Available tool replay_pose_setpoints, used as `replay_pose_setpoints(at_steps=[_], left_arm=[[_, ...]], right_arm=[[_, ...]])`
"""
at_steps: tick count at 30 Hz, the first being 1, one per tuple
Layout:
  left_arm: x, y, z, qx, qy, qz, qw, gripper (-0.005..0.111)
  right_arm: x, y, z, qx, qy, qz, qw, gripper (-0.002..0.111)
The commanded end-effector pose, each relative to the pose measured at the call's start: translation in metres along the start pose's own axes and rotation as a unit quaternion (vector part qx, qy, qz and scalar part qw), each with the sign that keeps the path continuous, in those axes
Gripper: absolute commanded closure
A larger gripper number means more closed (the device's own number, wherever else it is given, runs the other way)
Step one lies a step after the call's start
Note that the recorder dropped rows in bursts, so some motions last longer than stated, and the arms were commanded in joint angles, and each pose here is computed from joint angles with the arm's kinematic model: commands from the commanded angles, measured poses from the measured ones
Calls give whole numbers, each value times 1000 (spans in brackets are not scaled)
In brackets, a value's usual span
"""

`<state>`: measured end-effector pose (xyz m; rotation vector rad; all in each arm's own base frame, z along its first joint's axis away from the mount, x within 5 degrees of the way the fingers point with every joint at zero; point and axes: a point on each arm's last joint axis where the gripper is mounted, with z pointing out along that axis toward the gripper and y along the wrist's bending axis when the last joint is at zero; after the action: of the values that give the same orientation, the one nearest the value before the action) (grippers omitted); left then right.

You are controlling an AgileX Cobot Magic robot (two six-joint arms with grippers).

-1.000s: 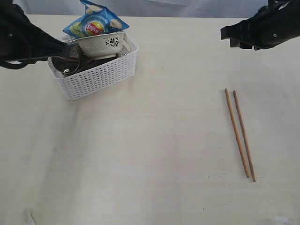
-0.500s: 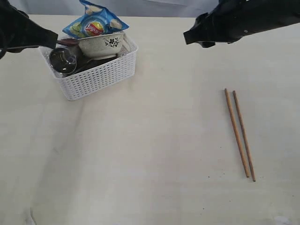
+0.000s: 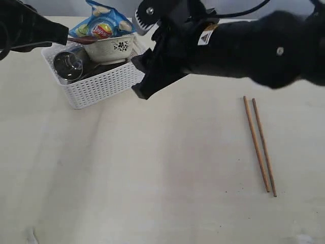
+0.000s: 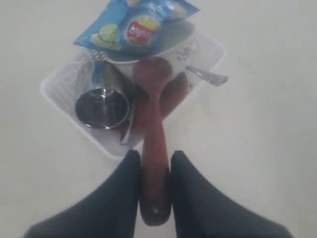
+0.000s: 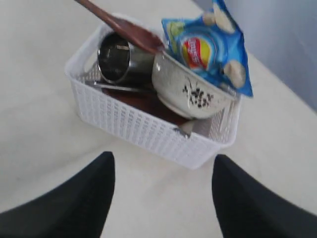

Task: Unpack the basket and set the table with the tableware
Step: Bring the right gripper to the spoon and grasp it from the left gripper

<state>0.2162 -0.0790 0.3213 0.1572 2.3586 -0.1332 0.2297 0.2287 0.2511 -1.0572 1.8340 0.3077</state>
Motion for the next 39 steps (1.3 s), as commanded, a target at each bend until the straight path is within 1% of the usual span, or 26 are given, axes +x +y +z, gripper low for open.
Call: replay_pose_setpoints(at_steps=[1, 5, 8, 11, 14, 18, 21, 26, 28, 30, 31, 32, 33, 34, 35, 36, 37, 39], left_arm=[[-1, -4, -3, 22, -3, -9, 1000, 107], [-3, -8, -3, 44, -12, -19, 999, 107], [-5, -11, -4, 61, -22, -34, 997, 107], [-5, -14, -4, 75, -21, -50, 996, 107], [-5, -17, -4, 90, -18, -54, 994, 107], [-5, -20, -5, 107, -18, -59, 992, 107], [-6, -22, -6, 123, -22, -76, 989, 107], [-7, -23, -6, 127, -27, -77, 989, 107], [-8, -23, -6, 127, -32, -62, 989, 107], [-9, -23, -6, 127, -42, -41, 990, 107], [-9, -23, -6, 127, -47, -27, 990, 107], [-9, -23, -6, 127, -48, -27, 990, 107], [-10, -23, -6, 127, -52, -27, 990, 107], [-10, -24, -6, 130, -53, -32, 990, 107], [-10, -24, -6, 132, -52, -37, 989, 107], [-10, -24, -6, 135, -48, -43, 989, 107], [-10, -25, -6, 142, -44, -57, 987, 107], [-10, -26, -7, 145, -43, -66, 986, 107]], right_arm=[[-2, 22, -6, 36, -88, -47, 994, 52], [4, 41, -10, 41, -126, -66, 989, 52], [3, 49, -14, 50, -161, -70, 983, 52], [-3, 53, -17, 63, -196, -74, 976, 52], [-7, 55, -19, 69, -218, -89, 969, 52], [-5, 58, -14, 60, -217, -110, 968, 52], [0, 61, -8, 54, -206, -115, 970, 52], [5, 63, -1, 51, -195, -115, 973, 52], [6, 62, -2, 49, -192, -89, 976, 52], [7, 57, -5, 55, -174, -18, 983, 52], [8, 50, -11, 61, -149, 42, 986, 52], [9, 45, -15, 59, -133, 74, 987, 52], [10, 39, -21, 44, -107, 101, 988, 52], [9, 39, -23, 32, -100, 83, 991, 52], [8, 40, -26, 17, -98, 35, 994, 52], [7, 41, -27, 13, -104, 4, 994, 52], [2, 43, -28, 15, -132, -39, 990, 52], [-4, 45, -25, 28, -172, -78, 982, 52]])
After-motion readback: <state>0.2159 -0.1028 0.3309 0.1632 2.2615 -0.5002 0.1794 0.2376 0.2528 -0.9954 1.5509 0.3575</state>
